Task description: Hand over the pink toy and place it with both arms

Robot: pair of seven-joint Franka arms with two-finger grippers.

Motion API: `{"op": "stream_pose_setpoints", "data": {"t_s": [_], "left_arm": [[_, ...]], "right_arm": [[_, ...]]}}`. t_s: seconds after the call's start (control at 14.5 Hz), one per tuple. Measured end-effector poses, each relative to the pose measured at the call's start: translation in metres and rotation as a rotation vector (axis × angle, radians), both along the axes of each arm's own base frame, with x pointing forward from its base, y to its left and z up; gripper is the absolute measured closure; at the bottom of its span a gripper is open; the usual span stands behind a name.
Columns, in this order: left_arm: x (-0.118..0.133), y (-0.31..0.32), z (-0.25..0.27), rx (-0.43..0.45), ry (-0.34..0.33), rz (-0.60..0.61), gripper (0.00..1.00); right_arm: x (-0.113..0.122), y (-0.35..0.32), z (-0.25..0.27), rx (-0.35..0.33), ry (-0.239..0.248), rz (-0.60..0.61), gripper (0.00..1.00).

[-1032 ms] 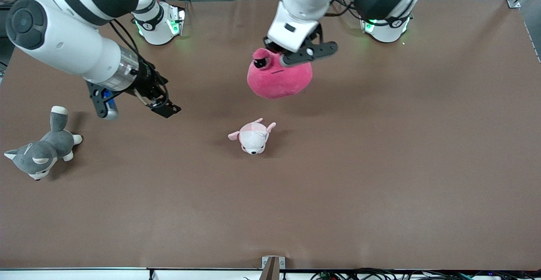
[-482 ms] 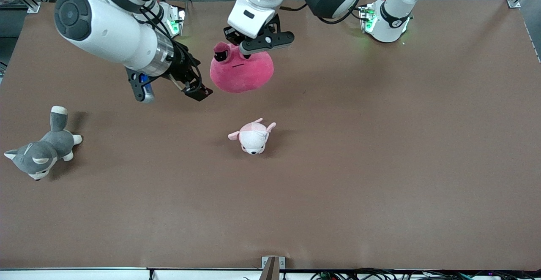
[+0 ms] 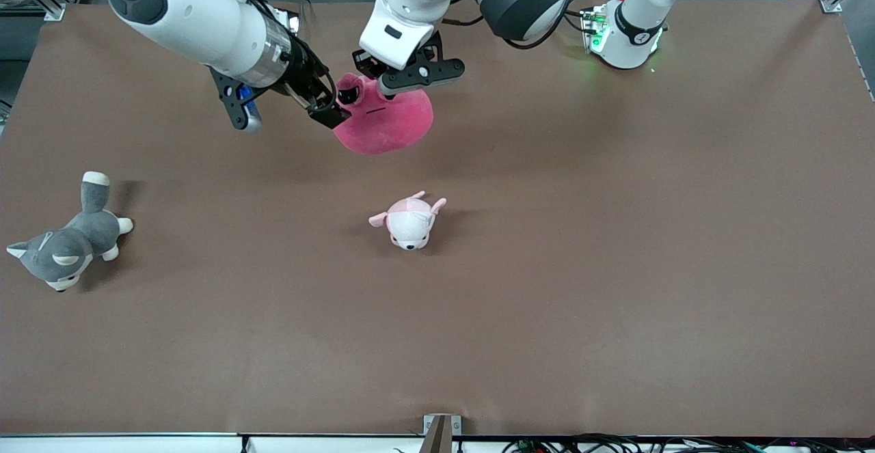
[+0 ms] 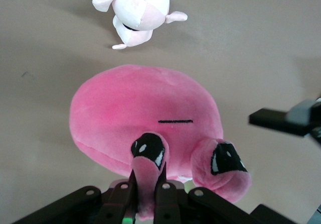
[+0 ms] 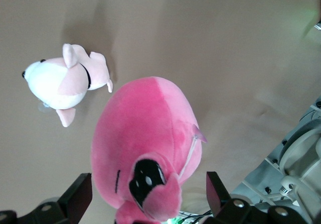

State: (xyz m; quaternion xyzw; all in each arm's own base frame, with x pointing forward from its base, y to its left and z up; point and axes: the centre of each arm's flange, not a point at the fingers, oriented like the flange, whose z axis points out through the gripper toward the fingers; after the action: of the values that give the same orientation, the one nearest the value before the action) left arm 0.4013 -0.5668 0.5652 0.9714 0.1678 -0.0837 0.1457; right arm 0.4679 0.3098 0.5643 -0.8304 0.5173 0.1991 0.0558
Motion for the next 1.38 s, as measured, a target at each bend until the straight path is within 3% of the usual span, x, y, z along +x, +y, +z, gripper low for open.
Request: {"op": "stream_pose_setpoints", "data": {"t_s": [0.62,0.96,1.1,1.38], "left_arm": [[0.001,0.0,0.0,-0.003,-0.002,0.002,0.87],[0.001,0.0,0.0,-0.003,-0.002,0.002,0.87],[0.001,0.0,0.0,-0.003,-0.003,0.002,0.87],[0.001,0.0,0.0,-0.003,-0.003,0.003,0.88]], "right_arm": [[-0.014,0.021,-0.023,-0.003,-0.003,0.023,0.13],[-0.013,0.02,-0.023,-0.002,-0.005,0.02,0.64],[-0.012,0.019,-0.022,-0.001,-0.005,0.017,0.8],[-0.011,0.017,-0.022,0.002,-0.009,0.012,0.83]]}}
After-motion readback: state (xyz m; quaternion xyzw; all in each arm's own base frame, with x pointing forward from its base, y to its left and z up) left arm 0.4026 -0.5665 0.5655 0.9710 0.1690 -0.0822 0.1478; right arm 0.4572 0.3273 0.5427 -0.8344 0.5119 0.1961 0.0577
